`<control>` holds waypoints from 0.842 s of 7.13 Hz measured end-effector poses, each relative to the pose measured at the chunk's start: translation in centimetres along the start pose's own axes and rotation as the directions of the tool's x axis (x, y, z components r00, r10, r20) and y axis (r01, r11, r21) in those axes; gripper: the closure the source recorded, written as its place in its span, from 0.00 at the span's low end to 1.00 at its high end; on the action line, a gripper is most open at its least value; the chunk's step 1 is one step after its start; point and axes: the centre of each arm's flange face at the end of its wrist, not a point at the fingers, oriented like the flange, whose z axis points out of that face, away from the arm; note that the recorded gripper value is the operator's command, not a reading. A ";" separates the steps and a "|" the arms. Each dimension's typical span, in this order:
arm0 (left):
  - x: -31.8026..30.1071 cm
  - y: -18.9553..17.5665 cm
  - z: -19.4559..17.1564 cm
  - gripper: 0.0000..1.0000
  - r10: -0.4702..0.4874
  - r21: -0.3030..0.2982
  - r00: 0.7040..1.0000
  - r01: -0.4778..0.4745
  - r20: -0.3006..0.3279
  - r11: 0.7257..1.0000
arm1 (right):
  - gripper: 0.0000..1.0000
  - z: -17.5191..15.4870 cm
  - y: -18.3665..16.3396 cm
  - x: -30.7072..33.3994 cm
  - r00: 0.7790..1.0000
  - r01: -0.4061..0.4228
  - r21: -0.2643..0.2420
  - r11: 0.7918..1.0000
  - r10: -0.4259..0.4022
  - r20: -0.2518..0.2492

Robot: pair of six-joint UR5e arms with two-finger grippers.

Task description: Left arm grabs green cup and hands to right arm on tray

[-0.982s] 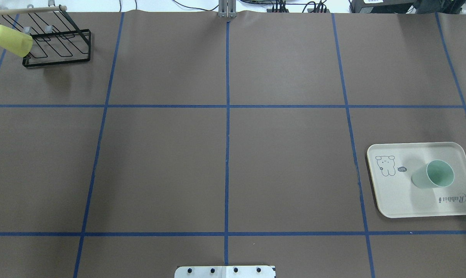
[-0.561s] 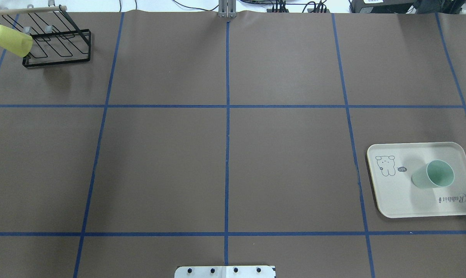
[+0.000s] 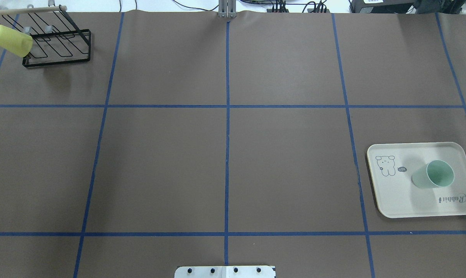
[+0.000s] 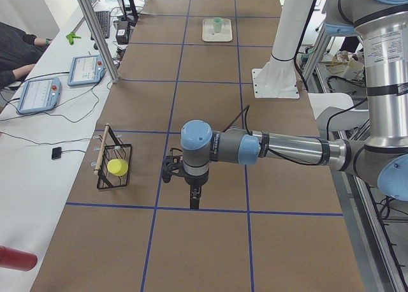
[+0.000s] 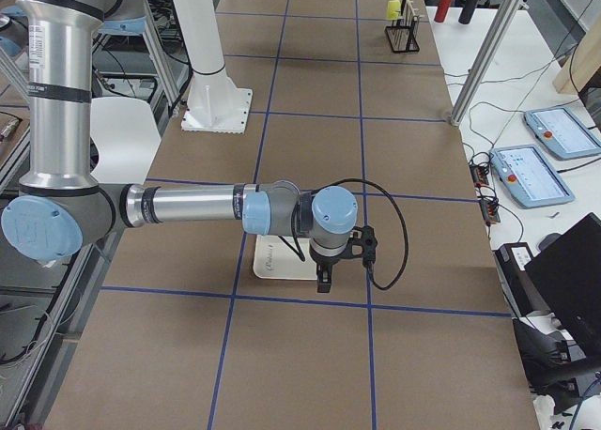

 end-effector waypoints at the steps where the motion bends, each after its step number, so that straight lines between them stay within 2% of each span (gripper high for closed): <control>1: 0.0 0.0 0.0 0.00 0.001 0.001 1.000 -0.001 0.000 1.000 | 0.00 -0.2 -0.3 0.0 0.999 0.019 0.023 1.000 -0.018 -0.038; 3: 0.2 0.0 -0.2 0.00 0.003 0.004 1.000 -0.003 0.000 1.000 | 0.00 -0.6 -0.7 -0.3 0.997 0.042 0.055 0.998 -0.038 -0.067; 6: 0.2 0.0 -0.3 0.00 0.004 0.005 1.000 -0.004 0.000 1.000 | 0.00 -0.9 -1.2 -1.1 0.995 0.089 0.098 0.991 -0.083 -0.060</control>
